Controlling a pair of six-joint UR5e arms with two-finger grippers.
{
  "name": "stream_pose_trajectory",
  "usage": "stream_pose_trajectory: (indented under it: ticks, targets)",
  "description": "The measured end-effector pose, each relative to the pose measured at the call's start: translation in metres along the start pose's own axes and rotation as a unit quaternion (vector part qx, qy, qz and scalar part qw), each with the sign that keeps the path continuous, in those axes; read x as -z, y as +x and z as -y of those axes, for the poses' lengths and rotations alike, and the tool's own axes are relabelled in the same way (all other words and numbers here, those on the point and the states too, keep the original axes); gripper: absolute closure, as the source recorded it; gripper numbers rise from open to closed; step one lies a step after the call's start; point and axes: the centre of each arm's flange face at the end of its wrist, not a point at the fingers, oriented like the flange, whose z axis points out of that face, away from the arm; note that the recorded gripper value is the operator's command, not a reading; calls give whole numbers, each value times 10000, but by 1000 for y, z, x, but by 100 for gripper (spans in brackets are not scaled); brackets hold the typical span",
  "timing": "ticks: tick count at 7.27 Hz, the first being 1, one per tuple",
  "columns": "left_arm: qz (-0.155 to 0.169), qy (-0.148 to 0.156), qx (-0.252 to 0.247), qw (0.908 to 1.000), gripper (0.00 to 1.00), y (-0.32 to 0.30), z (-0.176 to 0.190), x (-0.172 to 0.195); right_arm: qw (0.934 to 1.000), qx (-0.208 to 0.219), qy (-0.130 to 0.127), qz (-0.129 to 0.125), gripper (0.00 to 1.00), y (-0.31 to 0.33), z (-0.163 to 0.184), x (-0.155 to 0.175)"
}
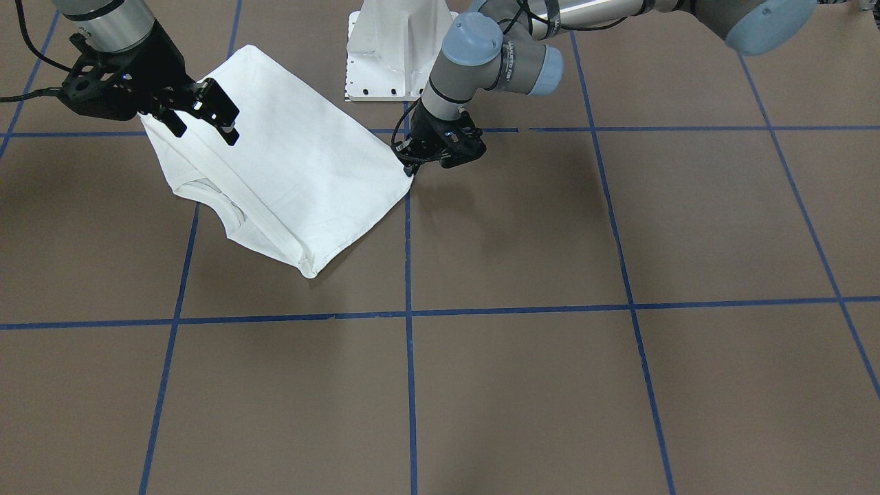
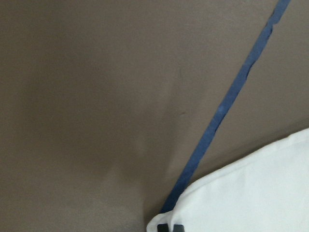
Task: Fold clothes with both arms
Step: 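Pull the shirt corner away from the robot with the left gripper, straightening it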
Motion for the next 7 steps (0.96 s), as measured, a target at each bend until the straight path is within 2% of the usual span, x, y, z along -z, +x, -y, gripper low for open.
stream_pose_trajectory:
  ticks: [2,4,7]
  targets:
    - [-27,336,-201,9992,100,6,51,11,10000,-6,80,32,0,-1,3,4]
    - [80,826,-502,9953,100,6,129,19,9999,-15,137,77,0,-3,7,8]
    - [276,1492,-894,9844,100,19,243,44,9997,23,166,163,0,-11,7,13]
